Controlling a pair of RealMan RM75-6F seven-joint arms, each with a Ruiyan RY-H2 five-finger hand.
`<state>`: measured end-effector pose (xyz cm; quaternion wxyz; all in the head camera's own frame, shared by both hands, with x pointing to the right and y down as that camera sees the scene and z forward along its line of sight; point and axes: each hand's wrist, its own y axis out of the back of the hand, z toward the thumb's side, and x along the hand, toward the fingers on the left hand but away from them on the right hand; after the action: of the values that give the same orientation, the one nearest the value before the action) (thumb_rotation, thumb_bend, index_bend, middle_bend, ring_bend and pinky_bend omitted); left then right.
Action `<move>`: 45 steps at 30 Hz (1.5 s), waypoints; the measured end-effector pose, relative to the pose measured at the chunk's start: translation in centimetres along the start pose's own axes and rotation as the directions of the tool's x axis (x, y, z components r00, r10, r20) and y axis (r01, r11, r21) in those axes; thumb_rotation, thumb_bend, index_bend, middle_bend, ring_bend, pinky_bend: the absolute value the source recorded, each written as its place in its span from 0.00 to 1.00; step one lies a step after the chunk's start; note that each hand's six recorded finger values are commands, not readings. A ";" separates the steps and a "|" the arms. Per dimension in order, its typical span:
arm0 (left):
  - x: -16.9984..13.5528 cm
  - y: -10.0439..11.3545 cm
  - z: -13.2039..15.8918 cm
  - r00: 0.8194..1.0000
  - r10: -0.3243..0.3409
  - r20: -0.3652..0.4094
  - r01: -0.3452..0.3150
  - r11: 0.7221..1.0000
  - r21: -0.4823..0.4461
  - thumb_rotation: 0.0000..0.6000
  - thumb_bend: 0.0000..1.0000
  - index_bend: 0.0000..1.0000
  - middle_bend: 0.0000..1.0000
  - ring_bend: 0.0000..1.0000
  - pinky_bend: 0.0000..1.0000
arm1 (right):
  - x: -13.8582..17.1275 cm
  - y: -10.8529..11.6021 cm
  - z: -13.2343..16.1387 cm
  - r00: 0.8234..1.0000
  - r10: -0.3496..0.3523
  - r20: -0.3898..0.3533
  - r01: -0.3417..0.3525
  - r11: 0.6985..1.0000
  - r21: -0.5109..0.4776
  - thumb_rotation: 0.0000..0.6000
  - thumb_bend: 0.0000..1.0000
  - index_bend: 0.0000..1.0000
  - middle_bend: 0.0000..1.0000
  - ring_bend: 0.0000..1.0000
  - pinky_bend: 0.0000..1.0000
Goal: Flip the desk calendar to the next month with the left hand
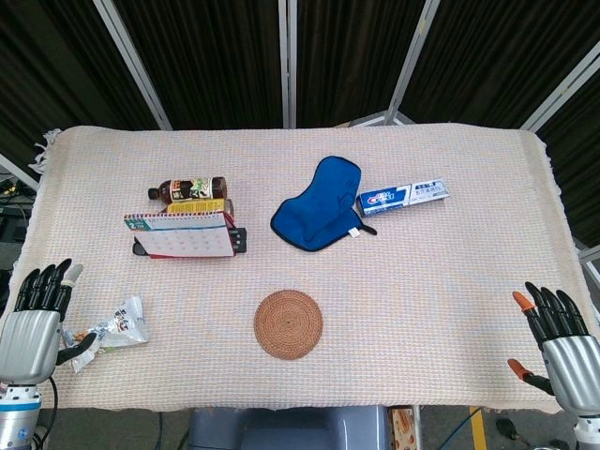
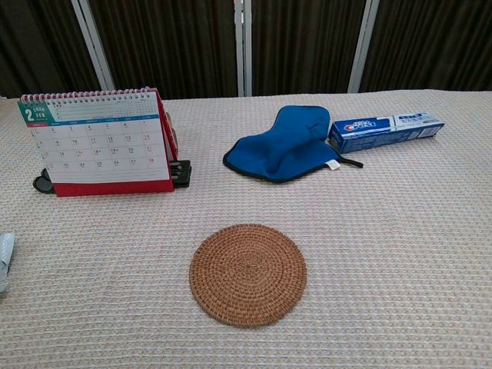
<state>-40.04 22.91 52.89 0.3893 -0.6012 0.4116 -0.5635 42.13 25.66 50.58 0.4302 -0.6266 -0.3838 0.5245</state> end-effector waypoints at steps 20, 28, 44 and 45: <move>0.2 -0.3 -0.2 1.000 -0.010 -0.010 0.010 1.000 -0.010 1.00 0.11 0.00 0.02 0.05 0.05 | -0.2 0.0 0.1 1.000 0.002 0.002 -0.002 1.000 -0.004 1.00 0.04 0.00 0.00 0.00 0.00; 1.2 -1.0 -0.4 0.996 0.005 -0.090 -0.016 0.993 -0.117 1.00 0.62 0.00 0.67 0.69 0.58 | -0.1 -0.1 0.0 1.000 0.007 0.000 -0.007 1.000 -0.008 1.00 0.04 0.00 0.00 0.00 0.00; 5.3 -8.5 1.1 0.902 -0.412 -0.131 0.293 0.805 -0.516 1.00 0.74 0.00 0.68 0.71 0.63 | 0.0 0.4 0.1 1.000 0.000 -0.007 0.000 1.000 -0.025 1.00 0.04 0.00 0.00 0.00 0.00; 5.6 -8.8 1.2 0.895 -0.427 -0.131 0.301 0.793 -0.529 1.00 0.74 0.00 0.68 0.71 0.63 | 0.0 0.4 0.1 1.000 -0.001 -0.006 0.000 1.000 -0.027 1.00 0.04 0.00 0.00 0.00 0.00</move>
<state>-38.22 20.82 63.00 0.0518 -0.6751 0.4622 -0.5727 42.03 25.52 50.22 0.4231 -0.6338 -0.3896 0.5173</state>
